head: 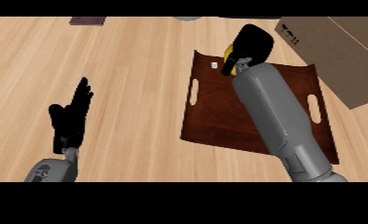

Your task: Pick the lemon from the tray and place it in the cardboard box

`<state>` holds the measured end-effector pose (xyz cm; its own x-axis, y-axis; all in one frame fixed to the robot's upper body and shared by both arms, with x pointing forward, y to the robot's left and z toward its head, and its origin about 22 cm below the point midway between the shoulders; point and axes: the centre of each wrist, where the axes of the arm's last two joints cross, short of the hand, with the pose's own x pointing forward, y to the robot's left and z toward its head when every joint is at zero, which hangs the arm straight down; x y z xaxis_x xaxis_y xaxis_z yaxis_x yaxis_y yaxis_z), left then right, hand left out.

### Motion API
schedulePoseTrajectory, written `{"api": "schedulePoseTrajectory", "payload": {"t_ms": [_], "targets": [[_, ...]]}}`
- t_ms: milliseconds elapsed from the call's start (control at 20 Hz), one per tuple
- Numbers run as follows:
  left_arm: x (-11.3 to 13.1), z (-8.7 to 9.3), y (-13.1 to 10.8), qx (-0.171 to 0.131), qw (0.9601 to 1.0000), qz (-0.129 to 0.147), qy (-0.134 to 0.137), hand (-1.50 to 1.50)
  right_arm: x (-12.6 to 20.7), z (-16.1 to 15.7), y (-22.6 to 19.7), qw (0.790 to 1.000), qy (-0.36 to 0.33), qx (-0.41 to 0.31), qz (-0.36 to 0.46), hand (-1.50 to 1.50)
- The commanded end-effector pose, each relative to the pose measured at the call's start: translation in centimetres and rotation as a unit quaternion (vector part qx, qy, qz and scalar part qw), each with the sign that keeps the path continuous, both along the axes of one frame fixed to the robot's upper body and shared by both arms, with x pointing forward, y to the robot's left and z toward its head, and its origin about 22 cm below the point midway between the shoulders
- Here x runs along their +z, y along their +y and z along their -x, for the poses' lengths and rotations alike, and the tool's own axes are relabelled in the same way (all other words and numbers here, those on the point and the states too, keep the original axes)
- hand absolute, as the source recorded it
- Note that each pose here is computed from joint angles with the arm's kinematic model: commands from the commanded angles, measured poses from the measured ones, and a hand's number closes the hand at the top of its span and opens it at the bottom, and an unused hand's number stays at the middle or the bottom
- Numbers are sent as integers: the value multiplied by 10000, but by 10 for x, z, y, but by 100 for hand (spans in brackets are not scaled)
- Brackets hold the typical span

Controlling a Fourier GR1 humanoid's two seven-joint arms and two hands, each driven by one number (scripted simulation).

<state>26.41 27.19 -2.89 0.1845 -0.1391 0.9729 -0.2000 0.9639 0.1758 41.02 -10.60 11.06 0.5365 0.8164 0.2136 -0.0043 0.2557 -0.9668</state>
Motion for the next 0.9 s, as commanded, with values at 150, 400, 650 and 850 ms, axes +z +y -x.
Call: {"api": "schedulePoseTrajectory", "payload": {"t_ms": [150, 400, 650, 850], "targets": [[8, -1, 1, 104, 9999, -17, 108, 0, 106, -5, 15, 9942, -1062, -74, 145, 150], [6, -1, 4, 100, 9999, 16, 52, 0, 132, 0, 0, 9884, -1457, -353, 245, 150], [9, -1, 4, 64, 10000, -26, 20, 0, 139, -5, -26, 9842, -1485, -639, 715, 150], [9, -13, 20, 158, 9999, -11, -13, 0, 160, -19, -69, 9761, -1818, -822, 856, 150]]}}
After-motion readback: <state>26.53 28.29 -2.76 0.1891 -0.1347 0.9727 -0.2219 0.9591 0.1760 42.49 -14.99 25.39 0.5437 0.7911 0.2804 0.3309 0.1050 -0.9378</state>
